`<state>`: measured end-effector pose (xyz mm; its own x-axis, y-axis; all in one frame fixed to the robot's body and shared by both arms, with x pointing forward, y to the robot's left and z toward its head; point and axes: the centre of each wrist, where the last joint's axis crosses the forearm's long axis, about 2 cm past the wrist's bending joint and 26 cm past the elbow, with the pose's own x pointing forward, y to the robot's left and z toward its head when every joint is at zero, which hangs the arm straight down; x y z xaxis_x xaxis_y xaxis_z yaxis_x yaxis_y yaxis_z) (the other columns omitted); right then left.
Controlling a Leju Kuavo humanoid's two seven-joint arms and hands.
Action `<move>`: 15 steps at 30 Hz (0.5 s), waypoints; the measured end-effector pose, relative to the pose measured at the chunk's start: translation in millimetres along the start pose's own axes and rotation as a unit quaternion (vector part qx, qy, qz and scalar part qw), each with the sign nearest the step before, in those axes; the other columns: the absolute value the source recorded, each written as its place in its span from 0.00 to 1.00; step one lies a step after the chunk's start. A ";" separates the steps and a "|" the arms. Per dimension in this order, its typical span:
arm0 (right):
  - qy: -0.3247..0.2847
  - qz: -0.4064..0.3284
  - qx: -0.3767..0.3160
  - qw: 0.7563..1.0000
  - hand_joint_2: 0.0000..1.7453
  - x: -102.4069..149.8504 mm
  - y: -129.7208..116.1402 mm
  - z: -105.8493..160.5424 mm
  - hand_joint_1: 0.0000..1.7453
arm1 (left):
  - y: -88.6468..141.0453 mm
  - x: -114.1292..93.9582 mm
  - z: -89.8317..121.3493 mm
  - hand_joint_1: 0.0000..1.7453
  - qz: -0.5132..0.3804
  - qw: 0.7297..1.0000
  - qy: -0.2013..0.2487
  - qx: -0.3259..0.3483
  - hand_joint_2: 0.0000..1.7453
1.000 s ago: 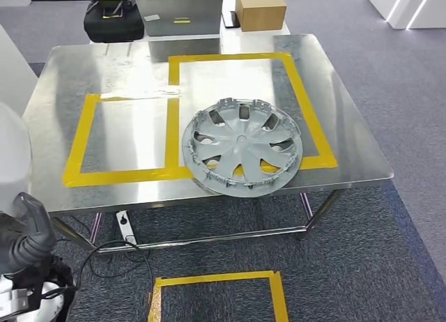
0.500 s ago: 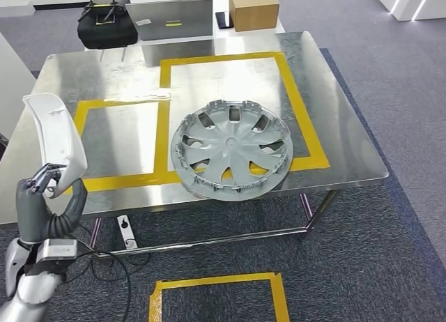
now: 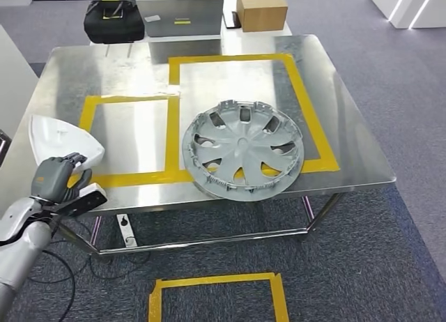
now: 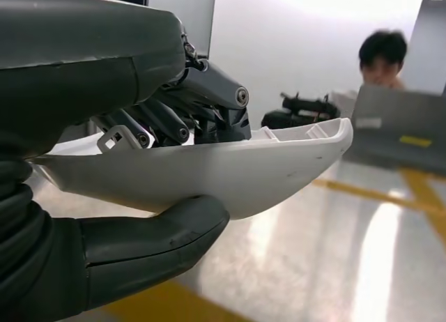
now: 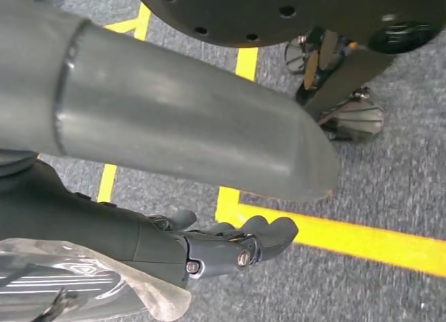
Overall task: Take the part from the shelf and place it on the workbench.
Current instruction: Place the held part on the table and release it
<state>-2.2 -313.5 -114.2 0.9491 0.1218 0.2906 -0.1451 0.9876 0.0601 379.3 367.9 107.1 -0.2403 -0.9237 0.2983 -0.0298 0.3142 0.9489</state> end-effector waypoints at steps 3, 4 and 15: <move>0.002 0.001 -0.001 1.000 0.00 -1.5 -2.1 0.7 0.00 | -10.6 -7.1 6.1 1.00 -0.008 0.999 0.016 -0.031 1.00; 0.002 0.001 -0.002 1.000 0.00 -1.8 -3.2 0.9 0.00 | -13.0 -8.7 7.7 1.00 -0.010 0.999 0.020 -0.038 1.00; 0.006 0.004 -0.002 1.000 0.00 -1.9 -7.1 1.4 0.00 | -26.2 -9.6 11.0 0.50 -0.034 0.996 0.015 -0.077 1.00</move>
<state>-3.3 -320.9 -113.9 0.9511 0.1299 0.2801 -0.1510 0.9870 0.0550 371.7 370.9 78.3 -0.2134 -0.9487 0.2333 0.1038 0.2154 0.9710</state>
